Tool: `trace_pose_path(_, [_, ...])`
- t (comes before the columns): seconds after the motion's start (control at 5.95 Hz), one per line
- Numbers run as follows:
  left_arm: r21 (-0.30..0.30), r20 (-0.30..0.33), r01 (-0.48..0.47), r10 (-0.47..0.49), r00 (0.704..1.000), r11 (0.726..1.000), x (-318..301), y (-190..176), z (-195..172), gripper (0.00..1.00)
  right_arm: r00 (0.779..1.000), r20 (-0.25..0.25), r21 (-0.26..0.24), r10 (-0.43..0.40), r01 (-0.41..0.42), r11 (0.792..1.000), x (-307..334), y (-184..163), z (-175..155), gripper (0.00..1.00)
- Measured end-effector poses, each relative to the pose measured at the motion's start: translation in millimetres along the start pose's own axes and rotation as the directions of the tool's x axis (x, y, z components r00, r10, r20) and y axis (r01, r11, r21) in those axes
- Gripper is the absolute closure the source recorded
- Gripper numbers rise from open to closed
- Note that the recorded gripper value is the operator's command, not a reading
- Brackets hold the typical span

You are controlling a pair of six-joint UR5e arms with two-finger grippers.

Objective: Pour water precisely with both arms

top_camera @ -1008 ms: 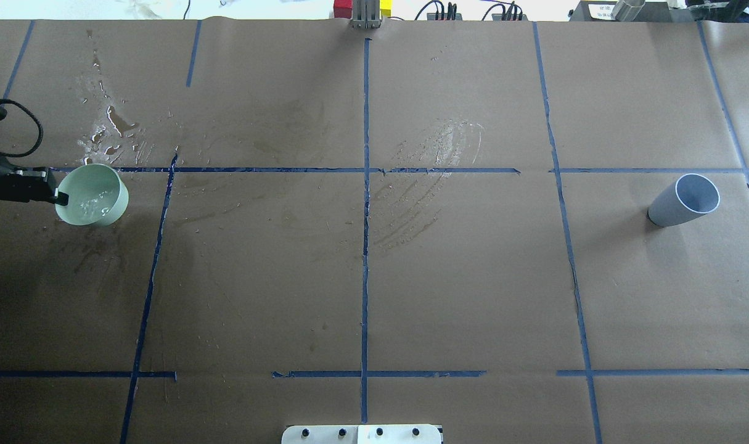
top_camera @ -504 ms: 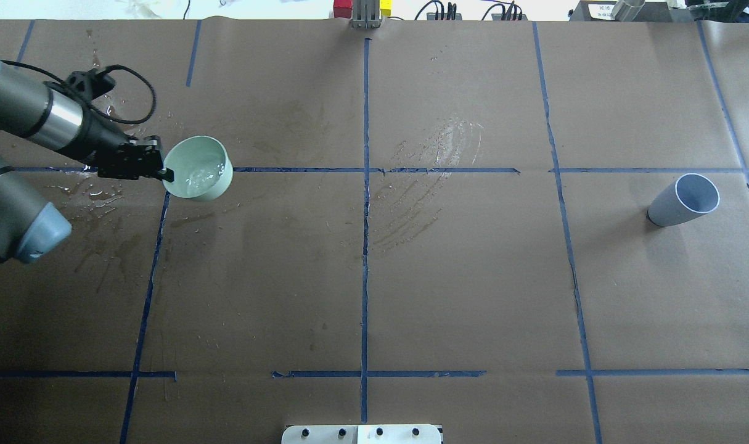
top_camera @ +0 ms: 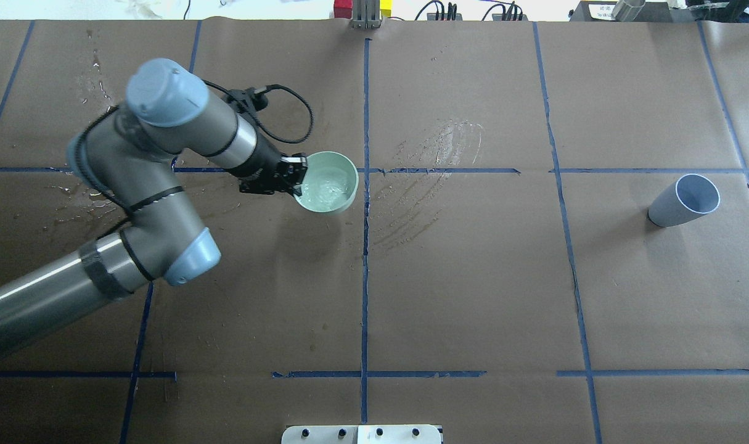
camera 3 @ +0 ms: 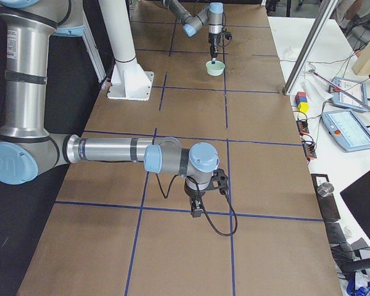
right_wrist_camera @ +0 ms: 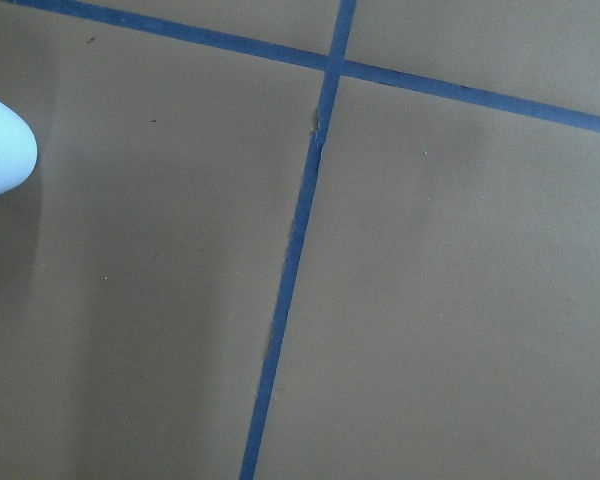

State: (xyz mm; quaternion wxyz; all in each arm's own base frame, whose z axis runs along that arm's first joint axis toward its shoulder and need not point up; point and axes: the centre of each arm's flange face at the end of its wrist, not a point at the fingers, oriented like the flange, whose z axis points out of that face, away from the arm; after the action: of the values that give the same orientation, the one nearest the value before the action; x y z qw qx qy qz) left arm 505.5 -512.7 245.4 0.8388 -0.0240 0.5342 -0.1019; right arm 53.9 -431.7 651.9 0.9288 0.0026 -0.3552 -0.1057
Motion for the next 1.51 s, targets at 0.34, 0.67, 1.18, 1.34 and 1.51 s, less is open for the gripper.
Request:
trace_pose_path(0.34, [0.025, 0.027, 0.008, -0.009, 1.000, 1.000, 45.5, 25.2, 46.4, 1.00, 1.000, 0.000, -0.001, 0.006, -0.006, 1.000, 0.2, -0.1, 0.1, 0.00])
trace_pose_path(0.67, [0.035, 0.043, 0.009, -0.011, 0.999, 0.999, 45.3, 28.1, 57.4, 1.00, 1.000, 0.000, -0.001, 0.008, -0.008, 1.000, 0.2, -0.1, 0.2, 0.00])
trace_pose_path(1.18, [0.037, 0.059, 0.011, -0.013, 0.998, 0.999, 32.8, 25.1, 61.1, 0.03, 1.000, 0.000, -0.001, 0.008, -0.008, 1.000, 0.2, -0.1, 0.2, 0.00])
trace_pose_path(1.34, [0.038, 0.056, 0.010, -0.012, 0.998, 0.999, 33.0, 24.3, 59.8, 0.00, 1.000, 0.000, -0.001, 0.008, -0.008, 1.000, 0.2, -0.1, 0.2, 0.00])
trace_pose_path(1.51, [0.040, 0.053, 0.009, -0.012, 0.999, 0.999, 33.9, 22.8, 57.1, 0.00, 1.000, 0.000, -0.001, 0.008, -0.008, 1.000, 0.2, -0.1, 0.2, 0.00])
